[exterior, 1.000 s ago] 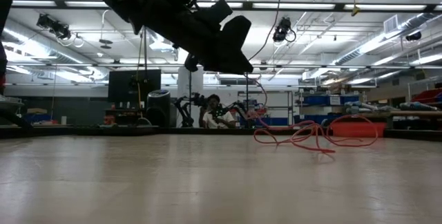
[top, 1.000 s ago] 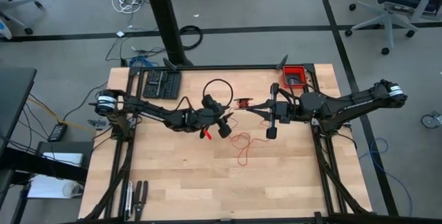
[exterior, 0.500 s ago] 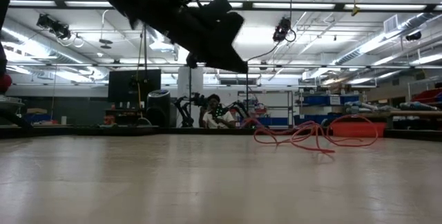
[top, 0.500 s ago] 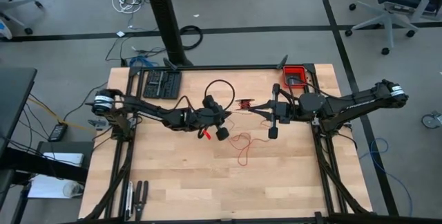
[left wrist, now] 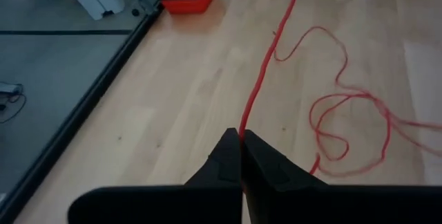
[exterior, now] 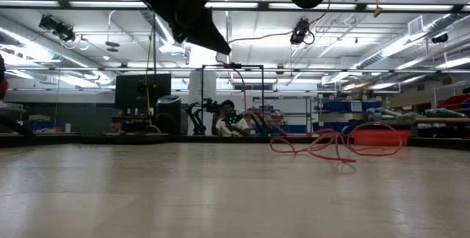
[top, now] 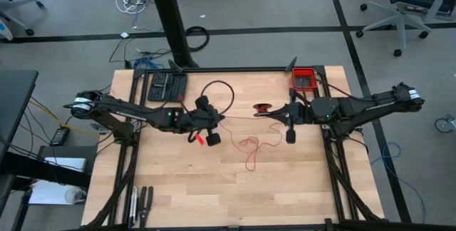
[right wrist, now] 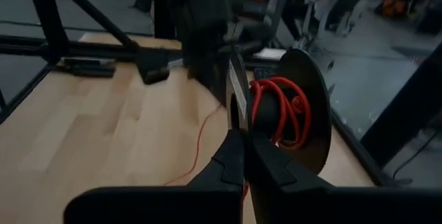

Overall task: Coil cords
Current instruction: Coil the red wire on the black spool

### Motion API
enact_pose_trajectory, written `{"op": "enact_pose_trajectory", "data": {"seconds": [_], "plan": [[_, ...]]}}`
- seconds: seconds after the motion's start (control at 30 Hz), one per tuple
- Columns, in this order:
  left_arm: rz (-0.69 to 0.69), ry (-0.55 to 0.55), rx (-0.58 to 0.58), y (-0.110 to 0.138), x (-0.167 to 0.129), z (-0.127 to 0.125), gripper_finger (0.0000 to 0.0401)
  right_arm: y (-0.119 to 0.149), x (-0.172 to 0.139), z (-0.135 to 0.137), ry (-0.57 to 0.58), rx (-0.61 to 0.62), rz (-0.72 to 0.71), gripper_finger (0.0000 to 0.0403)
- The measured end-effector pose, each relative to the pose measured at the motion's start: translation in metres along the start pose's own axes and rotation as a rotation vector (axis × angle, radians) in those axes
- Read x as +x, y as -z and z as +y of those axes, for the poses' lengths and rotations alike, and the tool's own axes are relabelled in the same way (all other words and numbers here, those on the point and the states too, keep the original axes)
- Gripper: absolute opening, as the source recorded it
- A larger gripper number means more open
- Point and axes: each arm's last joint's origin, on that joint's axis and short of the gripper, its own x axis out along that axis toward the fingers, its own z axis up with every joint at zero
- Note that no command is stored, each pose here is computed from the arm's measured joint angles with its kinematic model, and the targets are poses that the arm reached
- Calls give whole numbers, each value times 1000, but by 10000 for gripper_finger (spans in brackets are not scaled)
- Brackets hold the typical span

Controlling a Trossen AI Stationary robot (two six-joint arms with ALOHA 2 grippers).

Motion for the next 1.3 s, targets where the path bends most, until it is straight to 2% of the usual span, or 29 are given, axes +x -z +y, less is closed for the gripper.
{"op": "enact_pose_trajectory", "data": {"seconds": [0.23, 0.5, 0.63, 0.7, 0.83, 0.97, 1.2, 1.3], "plan": [[18, -39, 34, -2, -14, 8, 1, 6, -6, -1, -23, 53, 60, 2], [-32, -32, 39, -15, -22, 11, 1, 25, -7, 0, -30, 101, 250, 2], [-104, -32, 68, -34, -27, 12, 1, 29, -7, 1, -62, 127, 295, 2], [-185, -18, 86, -46, -30, 12, 1, 29, -7, 1, -72, 133, 301, 2], [-337, 20, 180, -62, -34, 11, 1, 31, -3, 4, -103, 131, 324, 2], [-421, -12, 248, -70, -37, 13, 1, 33, 7, 9, -148, 129, 350, 2], [-528, -69, 288, -80, -37, 19, 1, 33, 31, 24, -361, 96, 320, 2], [-580, -31, 322, -82, -37, 17, 1, 33, 41, 29, -394, 60, 291, 1]]}}
